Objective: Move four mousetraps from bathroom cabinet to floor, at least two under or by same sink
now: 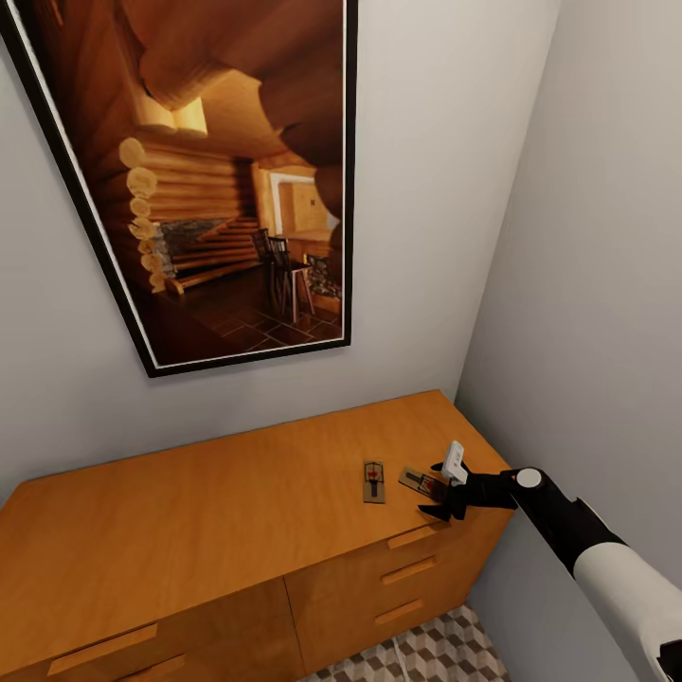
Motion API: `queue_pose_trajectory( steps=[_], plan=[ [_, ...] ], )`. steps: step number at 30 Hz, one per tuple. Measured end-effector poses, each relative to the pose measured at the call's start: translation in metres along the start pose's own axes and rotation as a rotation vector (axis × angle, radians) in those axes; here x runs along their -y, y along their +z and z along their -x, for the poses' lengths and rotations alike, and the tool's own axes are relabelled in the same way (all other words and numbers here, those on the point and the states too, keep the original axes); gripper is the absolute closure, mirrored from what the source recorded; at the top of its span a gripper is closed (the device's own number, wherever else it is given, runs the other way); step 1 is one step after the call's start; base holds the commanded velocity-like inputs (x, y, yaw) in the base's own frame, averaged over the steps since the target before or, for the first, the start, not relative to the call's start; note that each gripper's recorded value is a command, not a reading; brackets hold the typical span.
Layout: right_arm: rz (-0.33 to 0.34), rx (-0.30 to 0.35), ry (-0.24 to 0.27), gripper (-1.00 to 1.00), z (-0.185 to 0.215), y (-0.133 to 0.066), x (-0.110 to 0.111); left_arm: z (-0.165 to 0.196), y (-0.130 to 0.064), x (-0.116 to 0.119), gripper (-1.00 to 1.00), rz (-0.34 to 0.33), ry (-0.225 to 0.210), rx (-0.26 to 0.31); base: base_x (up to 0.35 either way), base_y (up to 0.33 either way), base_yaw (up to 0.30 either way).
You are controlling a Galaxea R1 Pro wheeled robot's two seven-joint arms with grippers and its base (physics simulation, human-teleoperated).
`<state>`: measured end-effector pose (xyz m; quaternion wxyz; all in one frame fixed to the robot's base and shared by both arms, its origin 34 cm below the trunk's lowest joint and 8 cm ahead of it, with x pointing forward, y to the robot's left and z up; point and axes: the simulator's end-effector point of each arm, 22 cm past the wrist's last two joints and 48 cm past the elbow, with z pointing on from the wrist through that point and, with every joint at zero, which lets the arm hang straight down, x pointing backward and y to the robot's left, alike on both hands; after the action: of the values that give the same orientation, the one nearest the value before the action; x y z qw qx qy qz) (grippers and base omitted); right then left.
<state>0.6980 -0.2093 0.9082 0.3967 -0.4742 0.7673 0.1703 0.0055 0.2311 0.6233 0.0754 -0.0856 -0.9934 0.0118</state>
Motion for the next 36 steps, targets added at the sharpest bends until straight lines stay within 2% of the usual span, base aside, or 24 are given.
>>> queue_pose_trajectory(
  steps=[14,28,36],
  plan=[
    [0.007,0.019,-0.023,-1.00,-0.0040,0.0004,-0.0031,-0.0001,0.0000,0.0000,-1.00,0.000,0.000,0.000,0.000,0.000,0.000],
    [0.004,0.021,-0.023,-1.00,-0.0047,-0.0006,-0.0021,-0.0001,0.0000,0.0000,-1.00,0.000,0.000,0.000,0.000,0.000,0.000],
    [-0.007,0.018,-0.017,-1.00,-0.0096,-0.0074,0.0040,-0.0001,0.0000,0.0000,-1.00,0.000,0.000,-0.001,0.000,0.000,0.000]
  ],
)
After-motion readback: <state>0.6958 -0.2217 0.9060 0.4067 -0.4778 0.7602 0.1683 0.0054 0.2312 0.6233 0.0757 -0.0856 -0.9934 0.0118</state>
